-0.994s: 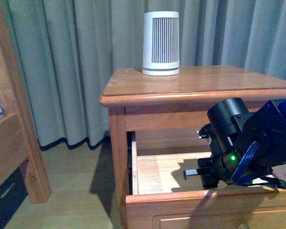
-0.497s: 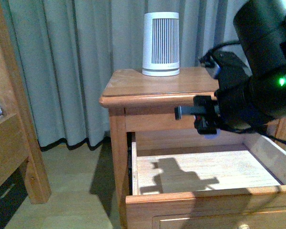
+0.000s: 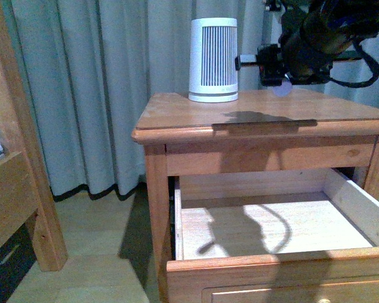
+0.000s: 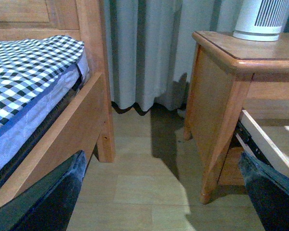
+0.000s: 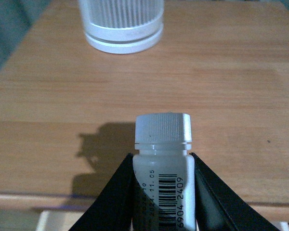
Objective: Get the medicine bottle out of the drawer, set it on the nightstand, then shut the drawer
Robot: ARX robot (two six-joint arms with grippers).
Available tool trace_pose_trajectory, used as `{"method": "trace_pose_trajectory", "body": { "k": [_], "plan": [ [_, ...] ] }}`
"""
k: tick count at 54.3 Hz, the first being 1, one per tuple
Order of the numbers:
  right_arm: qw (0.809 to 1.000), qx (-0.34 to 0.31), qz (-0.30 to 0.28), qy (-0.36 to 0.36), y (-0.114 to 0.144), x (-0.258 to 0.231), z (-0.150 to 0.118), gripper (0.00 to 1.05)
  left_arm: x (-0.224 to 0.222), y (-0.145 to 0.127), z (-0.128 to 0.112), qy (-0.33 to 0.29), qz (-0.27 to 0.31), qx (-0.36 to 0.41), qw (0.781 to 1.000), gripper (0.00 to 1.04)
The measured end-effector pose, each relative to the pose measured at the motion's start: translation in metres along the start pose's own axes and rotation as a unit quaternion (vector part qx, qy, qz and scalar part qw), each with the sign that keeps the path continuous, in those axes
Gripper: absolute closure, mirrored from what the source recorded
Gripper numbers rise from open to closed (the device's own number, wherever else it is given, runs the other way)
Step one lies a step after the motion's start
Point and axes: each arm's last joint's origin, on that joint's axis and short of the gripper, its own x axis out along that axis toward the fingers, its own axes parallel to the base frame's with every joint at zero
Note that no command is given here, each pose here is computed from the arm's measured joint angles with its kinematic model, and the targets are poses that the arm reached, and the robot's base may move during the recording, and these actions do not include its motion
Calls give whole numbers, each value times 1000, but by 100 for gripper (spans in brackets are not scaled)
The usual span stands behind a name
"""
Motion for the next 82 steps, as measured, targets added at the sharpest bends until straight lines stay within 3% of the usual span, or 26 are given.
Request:
{"method": "trace_pose_trajectory", "body": {
  "k": [7,18,31,38,43,49,55,65,73,82],
  "plan": [
    [1000,-15,-14,0,-1,20,5,75,0,0,0,0,0,0,1000,7],
    [1000,-15,-22,-13,-3,28,22,41,0,0,0,0,0,0,1000,7],
    [999,-7,-5,-34,-14,16,24,6,0,0,0,0,0,0,1000,7],
    [998,-3,38,-59,-16,-23,25,7,0,0,0,0,0,0,1000,7],
    [992,0,78,-100,-15,-82,25,7,0,0,0,0,0,0,1000,7],
    [986,-5,100,-134,-15,-138,5,23,0,0,0,0,0,0,1000,7],
    [987,-12,112,-113,-18,-168,-44,43,0,0,0,0,0,0,1000,7],
    [992,-34,121,19,-18,-159,-150,78,0,0,0,0,0,0,1000,7],
    [991,-36,105,69,-21,-145,-185,102,0,0,0,0,0,0,1000,7],
    [991,-38,93,85,-22,-141,-199,102,0,0,0,0,0,0,1000,7]
  ]
}}
